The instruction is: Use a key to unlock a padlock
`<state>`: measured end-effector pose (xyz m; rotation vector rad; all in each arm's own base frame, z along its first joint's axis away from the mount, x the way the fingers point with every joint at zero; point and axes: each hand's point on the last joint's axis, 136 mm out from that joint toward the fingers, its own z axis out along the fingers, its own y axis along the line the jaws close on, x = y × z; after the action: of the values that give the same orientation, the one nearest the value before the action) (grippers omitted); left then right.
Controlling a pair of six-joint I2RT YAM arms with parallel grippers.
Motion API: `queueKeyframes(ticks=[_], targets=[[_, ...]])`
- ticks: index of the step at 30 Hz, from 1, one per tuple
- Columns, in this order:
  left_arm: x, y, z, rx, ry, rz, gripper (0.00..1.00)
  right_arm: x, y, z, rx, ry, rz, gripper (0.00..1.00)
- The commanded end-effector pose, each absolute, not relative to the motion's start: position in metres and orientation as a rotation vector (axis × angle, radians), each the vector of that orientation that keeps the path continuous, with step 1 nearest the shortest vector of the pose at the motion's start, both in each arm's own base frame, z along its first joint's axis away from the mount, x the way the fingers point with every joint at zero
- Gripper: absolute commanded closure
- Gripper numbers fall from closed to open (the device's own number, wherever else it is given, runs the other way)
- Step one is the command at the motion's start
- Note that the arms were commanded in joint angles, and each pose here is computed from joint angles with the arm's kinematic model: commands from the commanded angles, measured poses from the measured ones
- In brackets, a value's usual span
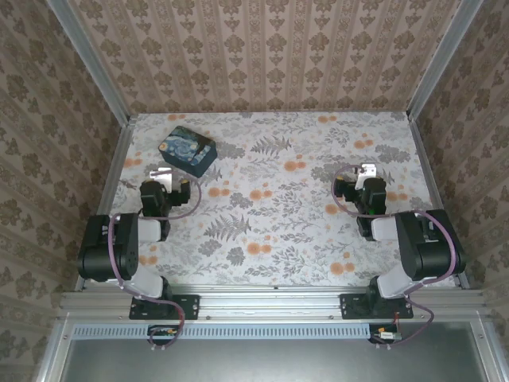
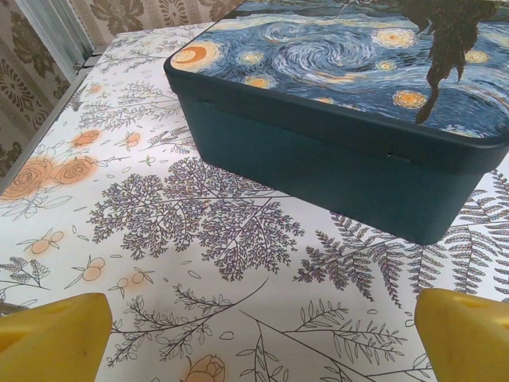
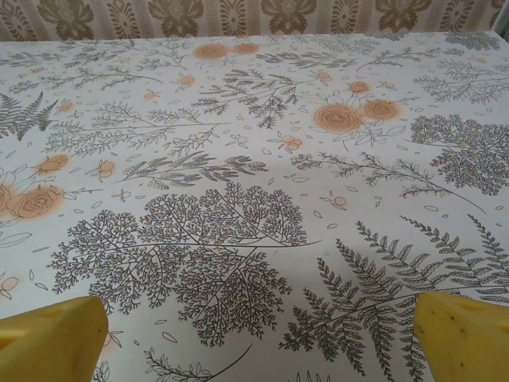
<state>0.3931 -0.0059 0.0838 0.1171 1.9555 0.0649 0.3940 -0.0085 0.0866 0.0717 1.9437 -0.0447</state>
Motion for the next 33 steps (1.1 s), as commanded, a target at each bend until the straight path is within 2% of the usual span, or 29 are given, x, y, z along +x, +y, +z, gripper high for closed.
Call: queueKeyframes(ticks=[1,33], targets=[[0.4000,-0.0064,0.0942,0.116,1.927,0.056,0.00,0.3988,-0.0099,0.0977,0.092,1.917,-0.058,0.00],[0.4017,0.0001,0.1016,0.081,1.936,0.020,0.00,0.4001,-0.0100,0.1004,0.094,1.914,-0.057,0.00]])
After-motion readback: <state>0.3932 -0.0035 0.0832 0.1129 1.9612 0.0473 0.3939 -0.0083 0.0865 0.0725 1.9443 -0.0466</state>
